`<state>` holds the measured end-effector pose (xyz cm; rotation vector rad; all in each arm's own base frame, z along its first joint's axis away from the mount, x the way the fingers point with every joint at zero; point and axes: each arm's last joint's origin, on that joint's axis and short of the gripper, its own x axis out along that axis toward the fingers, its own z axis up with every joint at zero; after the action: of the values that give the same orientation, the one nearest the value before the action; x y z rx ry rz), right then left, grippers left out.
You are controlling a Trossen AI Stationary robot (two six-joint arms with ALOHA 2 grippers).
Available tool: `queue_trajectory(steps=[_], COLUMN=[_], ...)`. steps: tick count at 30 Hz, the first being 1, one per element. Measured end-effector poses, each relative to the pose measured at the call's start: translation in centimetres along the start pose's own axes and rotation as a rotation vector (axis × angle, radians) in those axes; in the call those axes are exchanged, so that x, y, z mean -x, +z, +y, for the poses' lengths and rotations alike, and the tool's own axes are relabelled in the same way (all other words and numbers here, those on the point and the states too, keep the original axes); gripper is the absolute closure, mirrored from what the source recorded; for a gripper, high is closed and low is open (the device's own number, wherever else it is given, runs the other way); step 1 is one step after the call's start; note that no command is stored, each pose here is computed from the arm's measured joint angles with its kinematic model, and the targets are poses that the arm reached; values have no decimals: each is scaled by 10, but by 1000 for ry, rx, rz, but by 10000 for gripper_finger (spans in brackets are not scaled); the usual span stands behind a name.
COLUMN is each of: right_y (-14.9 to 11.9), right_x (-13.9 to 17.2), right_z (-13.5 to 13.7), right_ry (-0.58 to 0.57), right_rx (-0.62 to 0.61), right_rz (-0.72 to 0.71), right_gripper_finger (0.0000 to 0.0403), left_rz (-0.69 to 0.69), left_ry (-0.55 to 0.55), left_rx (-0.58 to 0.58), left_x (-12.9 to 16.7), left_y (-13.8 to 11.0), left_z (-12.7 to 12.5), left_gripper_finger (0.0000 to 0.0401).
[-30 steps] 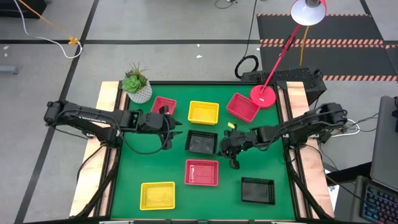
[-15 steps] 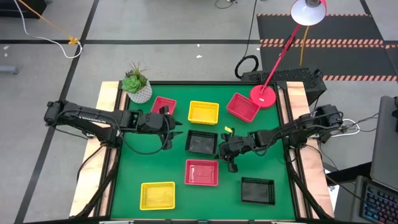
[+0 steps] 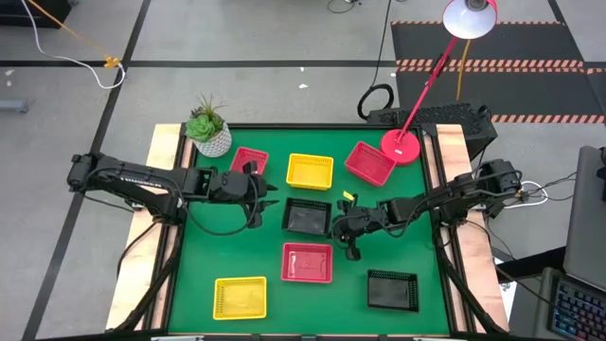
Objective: Stack baskets by color
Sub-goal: Stack the top left black basket on the top right black basket, then stack the top right red basket on the bottom red basket
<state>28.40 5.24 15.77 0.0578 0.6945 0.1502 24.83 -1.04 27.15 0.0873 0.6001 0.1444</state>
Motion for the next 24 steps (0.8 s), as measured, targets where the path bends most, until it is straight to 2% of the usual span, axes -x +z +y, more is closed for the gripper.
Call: queue_trajectory(steps=[5, 14, 19, 24], right_y=[-2, 0, 9, 19], right_x=[0, 2, 18, 46], right_z=[-2, -2, -5, -10], right_ry=[-47, -44, -39, -93], right_rx=[-2, -5, -79, -178], right_rz=[15, 10, -32, 73], right_gripper_finger=[401, 401, 401, 401], left_rz=[-4, -5, -31, -48], left_ry=[0, 0, 0, 2], left_rx=[1, -2, -4, -19], left_x=[0, 0, 0, 0], left_y=[0, 0, 3, 5], left_z=[0, 0, 0, 1], left_gripper_finger=[231, 231, 231, 231])
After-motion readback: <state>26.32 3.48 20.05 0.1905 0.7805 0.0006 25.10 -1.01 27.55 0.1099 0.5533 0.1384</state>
